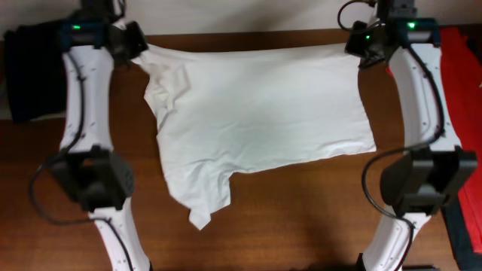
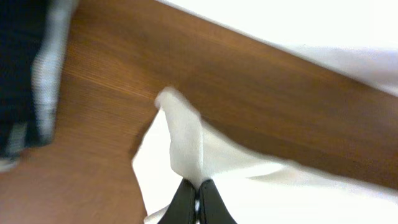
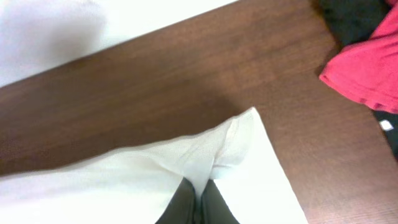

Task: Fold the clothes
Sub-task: 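Lift the shirt with both grippers and stretch it toward the back, then lay the shirt flat and release both grippers, moving them aside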

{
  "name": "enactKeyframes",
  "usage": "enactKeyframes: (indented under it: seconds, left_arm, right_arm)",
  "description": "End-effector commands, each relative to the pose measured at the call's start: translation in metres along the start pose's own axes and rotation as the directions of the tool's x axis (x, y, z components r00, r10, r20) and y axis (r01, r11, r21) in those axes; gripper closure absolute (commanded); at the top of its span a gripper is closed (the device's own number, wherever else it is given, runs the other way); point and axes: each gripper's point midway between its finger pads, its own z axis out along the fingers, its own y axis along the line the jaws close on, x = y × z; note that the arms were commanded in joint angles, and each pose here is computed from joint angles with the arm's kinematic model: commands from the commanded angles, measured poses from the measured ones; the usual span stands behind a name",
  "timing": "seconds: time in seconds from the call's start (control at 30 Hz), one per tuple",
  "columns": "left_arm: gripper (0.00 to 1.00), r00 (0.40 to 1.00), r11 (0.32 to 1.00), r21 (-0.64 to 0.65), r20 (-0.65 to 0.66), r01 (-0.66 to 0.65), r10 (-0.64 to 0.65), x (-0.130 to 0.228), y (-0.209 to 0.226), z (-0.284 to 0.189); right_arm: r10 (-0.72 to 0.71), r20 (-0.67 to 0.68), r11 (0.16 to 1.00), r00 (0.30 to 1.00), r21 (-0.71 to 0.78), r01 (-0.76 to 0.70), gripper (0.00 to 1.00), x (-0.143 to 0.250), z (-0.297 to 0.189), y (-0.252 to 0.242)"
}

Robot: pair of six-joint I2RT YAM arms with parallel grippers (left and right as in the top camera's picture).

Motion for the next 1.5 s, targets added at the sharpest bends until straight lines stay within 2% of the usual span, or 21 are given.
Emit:
enactKeyframes:
  seconds: [0.0,0.03,0.13,0.27,0.43,0.63,0.83,0.97,1.17,1.27,1.47]
  left_arm:
    - [0.99,0.998,1.000,0.002,-0.064,-0.008,0.008,0.018,-0.002,0.062]
    - [0.99,0.998,1.000,0.002,-0.069,-0.009,0.009,0.022,-0.001,0.083]
    - [0.99,0.998,1.000,0.004,-0.062,-0.009,0.009,0.023,0.001,0.103]
    - [0.99,0.995,1.000,-0.002,-0.095,-0.007,0.007,0.031,0.002,0.101]
    - [0.99,0.979,0.999,0.037,-0.206,0.012,-0.004,0.052,-0.006,0.065]
    - [0.99,0.951,1.000,-0.003,-0.309,0.020,-0.020,0.076,-0.001,0.022]
    - [0.99,0.940,1.000,-0.029,-0.342,-0.002,-0.008,0.082,0.011,-0.003]
    - [0.99,0.888,0.998,-0.061,-0.459,-0.017,-0.012,0.111,0.018,-0.020]
    - [0.99,0.831,0.996,-0.083,-0.556,-0.036,-0.016,0.136,0.022,-0.034]
    - [0.99,0.822,0.996,-0.074,-0.570,-0.057,0.004,0.142,0.014,-0.033]
    - [0.99,0.766,0.991,-0.058,-0.640,-0.120,0.055,0.178,-0.004,-0.018]
  right_arm:
    - [0.000,-0.006,0.999,1.000,0.035,0.001,0.96,0.000,0.027,-0.008]
    - [0.000,-0.021,0.999,1.000,0.040,0.001,0.96,0.004,0.039,-0.009]
    - [0.003,-0.040,0.997,0.999,0.083,0.001,0.96,0.010,0.053,-0.018]
    - [-0.002,-0.017,0.983,1.000,0.181,0.005,0.96,0.006,0.056,-0.036]
    - [0.028,0.003,0.980,1.000,0.197,-0.029,0.96,-0.002,0.055,-0.055]
    - [0.028,-0.047,0.999,0.998,0.046,-0.026,0.96,0.001,0.057,-0.050]
    - [-0.002,-0.076,0.998,0.997,0.055,0.006,0.96,0.008,0.057,-0.053]
    - [0.001,-0.098,0.998,0.995,0.061,0.005,0.96,0.014,0.060,-0.055]
    - [0.001,-0.100,0.996,0.995,0.092,0.008,0.96,0.015,0.064,-0.060]
    - [0.004,-0.119,0.994,0.993,0.105,0.009,0.96,0.020,0.073,-0.064]
    - [0.021,-0.146,0.987,0.989,0.164,0.004,0.96,0.027,0.082,-0.088]
